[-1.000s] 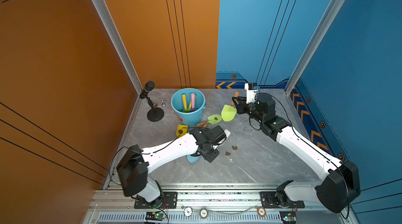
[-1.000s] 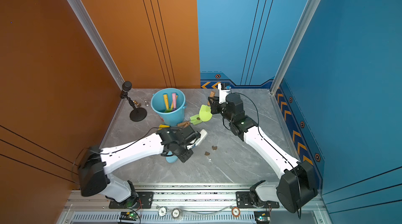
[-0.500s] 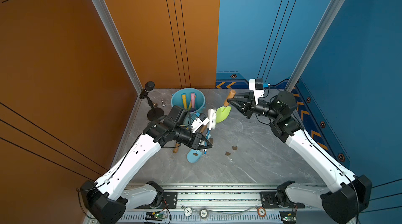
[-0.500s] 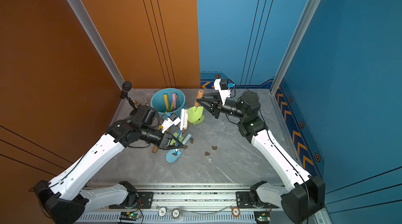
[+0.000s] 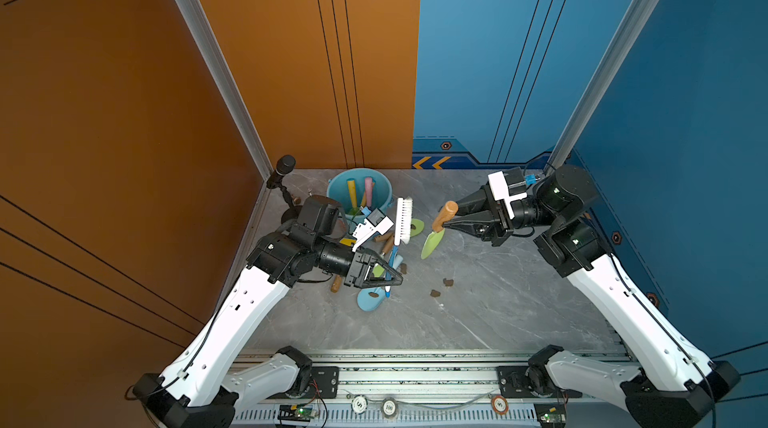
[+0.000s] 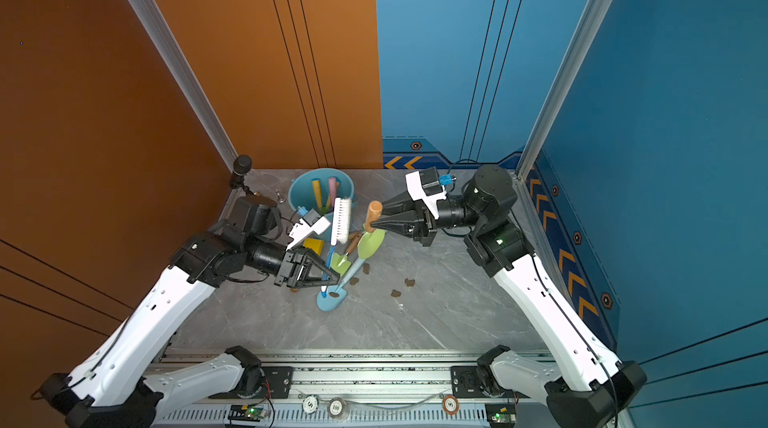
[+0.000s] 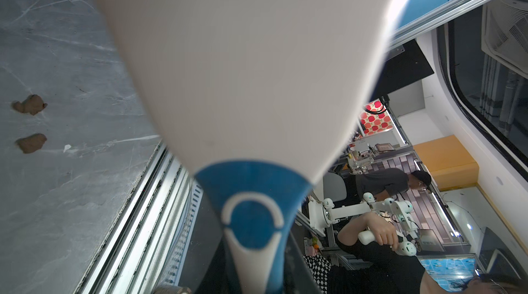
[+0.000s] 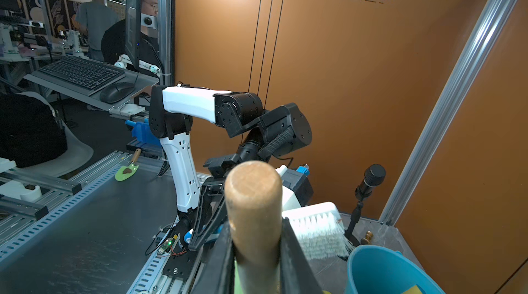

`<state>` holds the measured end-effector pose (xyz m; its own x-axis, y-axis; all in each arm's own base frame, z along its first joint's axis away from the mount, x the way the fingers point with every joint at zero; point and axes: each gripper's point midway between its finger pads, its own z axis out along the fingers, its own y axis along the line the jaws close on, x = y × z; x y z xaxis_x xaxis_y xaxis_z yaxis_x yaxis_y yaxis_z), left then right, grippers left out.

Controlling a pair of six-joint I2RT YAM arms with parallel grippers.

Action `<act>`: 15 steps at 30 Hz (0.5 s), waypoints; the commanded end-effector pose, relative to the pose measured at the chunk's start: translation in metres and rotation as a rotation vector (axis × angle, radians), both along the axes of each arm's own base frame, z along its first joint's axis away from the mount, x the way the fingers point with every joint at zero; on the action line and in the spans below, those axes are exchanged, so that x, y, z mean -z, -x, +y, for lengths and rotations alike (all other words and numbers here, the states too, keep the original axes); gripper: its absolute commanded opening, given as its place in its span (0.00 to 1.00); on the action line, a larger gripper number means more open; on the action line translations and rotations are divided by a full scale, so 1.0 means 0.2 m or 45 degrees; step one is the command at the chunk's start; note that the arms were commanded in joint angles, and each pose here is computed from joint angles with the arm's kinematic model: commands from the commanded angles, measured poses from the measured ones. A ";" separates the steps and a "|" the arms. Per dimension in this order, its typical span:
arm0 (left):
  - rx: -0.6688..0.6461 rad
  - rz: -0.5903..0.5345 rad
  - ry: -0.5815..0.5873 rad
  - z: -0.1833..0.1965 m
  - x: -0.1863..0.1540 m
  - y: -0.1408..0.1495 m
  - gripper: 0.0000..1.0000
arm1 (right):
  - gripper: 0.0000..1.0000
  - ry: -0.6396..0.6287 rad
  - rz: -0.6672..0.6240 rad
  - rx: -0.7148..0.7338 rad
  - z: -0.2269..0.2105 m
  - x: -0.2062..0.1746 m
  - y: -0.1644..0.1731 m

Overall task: Brush the soil off the hand trowel and place it into the bucket
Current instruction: Brush off the soil from the hand trowel.

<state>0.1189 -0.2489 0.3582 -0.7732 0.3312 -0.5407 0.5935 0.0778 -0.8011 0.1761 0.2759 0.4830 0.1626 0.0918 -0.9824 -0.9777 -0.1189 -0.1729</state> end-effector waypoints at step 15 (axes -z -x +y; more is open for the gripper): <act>0.252 0.154 -0.104 -0.07 0.44 0.17 0.00 | 0.11 -0.045 -0.127 -0.150 0.08 -0.17 0.05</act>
